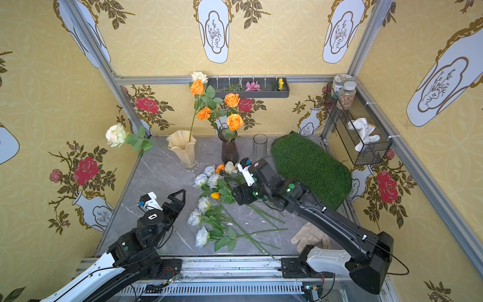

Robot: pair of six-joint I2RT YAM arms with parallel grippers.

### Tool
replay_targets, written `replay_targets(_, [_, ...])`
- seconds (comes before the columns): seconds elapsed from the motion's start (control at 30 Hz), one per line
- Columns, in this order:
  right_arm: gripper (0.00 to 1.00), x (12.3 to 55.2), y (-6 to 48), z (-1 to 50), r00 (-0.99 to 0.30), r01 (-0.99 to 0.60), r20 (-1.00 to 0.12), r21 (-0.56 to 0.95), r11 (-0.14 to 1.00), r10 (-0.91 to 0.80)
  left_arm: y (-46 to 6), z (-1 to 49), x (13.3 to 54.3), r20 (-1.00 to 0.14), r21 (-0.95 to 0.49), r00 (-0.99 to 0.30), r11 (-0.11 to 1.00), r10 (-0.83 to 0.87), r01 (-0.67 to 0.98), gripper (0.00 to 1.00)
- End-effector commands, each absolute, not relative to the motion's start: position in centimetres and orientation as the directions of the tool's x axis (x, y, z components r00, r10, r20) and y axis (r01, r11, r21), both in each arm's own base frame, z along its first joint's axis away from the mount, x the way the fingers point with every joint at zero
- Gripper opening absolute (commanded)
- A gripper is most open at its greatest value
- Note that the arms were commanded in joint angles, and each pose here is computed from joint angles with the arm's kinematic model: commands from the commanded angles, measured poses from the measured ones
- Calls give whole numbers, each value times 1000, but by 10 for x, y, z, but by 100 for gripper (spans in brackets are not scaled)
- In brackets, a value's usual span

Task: Arrange the flowers in different vases according to their colors
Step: Adjust the flower at the center of the board.

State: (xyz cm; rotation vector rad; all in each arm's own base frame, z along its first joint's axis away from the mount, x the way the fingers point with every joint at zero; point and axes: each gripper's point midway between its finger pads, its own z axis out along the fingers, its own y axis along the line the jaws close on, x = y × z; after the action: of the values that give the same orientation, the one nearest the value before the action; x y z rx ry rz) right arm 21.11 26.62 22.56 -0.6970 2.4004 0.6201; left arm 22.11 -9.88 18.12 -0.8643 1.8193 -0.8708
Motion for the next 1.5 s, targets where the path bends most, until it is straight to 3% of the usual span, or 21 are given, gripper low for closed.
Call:
replay_targets(0.0, [69,196,261,184,-782,-528,-511,239,815,-357,-99,179,219,-421,-839,-349,506,-837,-202,100])
replay_targets(0.07, [56,190,265,161,-814,-508,-455,257,822,-361,-99,178,218,-416,-839,-353,504,-838,-206,100])
replay_targets(0.17, [53,184,270,131,-845,-482,-388,257,838,-367,-97,177,216,-409,-842,-352,497,-842,-209,100])
replay_targets(0.33, [65,166,279,88,-844,-505,-309,186,843,-438,-94,176,214,-399,-847,-349,487,-848,-214,100])
replay_targets(0.43, [67,149,285,71,-826,-539,-280,141,830,-489,-94,176,214,-399,-847,-346,486,-849,-216,100])
replay_targets(0.57, [78,135,285,62,-799,-571,-271,65,818,-537,-96,175,216,-402,-843,-348,491,-847,-220,100])
replay_targets(0.7, [81,133,278,63,-795,-570,-274,35,821,-541,-97,175,217,-406,-839,-351,497,-844,-222,100])
replay_targets(0.93, [79,116,278,63,-734,-644,-275,-10,765,-621,-97,176,217,-406,-841,-349,495,-844,-218,100])
replay_targets(1.23, [79,103,291,47,-578,-754,-220,-225,617,-786,-97,176,216,-405,-842,-351,495,-844,-217,100])
replay_targets(1.47, [70,122,288,35,-588,-729,-214,-276,626,-780,-95,176,215,-403,-844,-349,491,-846,-216,100])
